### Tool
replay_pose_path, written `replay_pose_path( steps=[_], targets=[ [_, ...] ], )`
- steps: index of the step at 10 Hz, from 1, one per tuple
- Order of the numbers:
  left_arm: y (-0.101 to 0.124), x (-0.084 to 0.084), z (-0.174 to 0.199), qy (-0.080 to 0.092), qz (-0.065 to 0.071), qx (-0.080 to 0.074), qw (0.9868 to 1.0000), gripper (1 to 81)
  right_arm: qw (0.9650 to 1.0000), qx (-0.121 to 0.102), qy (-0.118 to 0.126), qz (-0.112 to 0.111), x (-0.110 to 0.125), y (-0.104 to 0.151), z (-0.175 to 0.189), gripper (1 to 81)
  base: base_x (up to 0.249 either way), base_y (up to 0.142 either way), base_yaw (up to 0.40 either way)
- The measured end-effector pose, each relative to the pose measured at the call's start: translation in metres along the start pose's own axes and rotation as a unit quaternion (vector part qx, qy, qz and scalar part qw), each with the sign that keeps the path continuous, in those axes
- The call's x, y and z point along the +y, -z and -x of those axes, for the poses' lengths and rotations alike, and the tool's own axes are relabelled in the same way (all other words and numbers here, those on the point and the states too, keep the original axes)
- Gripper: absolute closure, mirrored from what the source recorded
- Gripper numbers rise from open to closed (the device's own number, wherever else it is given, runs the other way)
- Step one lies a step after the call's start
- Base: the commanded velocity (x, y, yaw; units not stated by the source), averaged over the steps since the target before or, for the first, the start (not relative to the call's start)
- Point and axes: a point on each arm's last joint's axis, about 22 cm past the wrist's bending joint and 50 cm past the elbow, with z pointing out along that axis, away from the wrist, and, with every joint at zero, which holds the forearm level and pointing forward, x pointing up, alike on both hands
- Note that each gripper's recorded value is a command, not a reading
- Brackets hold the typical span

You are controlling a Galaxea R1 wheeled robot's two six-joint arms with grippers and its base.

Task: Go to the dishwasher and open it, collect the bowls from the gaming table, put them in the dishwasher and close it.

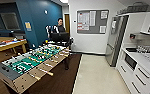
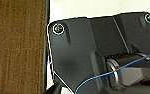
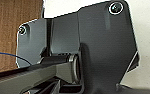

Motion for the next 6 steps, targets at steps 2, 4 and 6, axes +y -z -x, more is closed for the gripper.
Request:
replay_pose_path(
  steps=[2,4,6],
  targets=[
    [0.0001,-0.0003,0.0,0.0,0.0,0.0,1.0,1.0,1.0,0.0,0.0,0.0,0.0,0.0,-0.0001,1.0,0.0,0.0,0.342],
    [0.0,-0.0001,-0.0008,0.0,0.0,0.001,1.0,1.0,1.0,0.0,0.0,0.001,0.0006,0.0001,-0.0003,1.0,0.0,0.0,0.342],
    [0.0001,-0.0004,-0.0008,0.0,0.0,0.001,1.0,1.0,1.0,0.0,0.0,0.002,0.0019,0.0003,-0.0005,1.0,0.0,0.0,0.342]
  ],
)
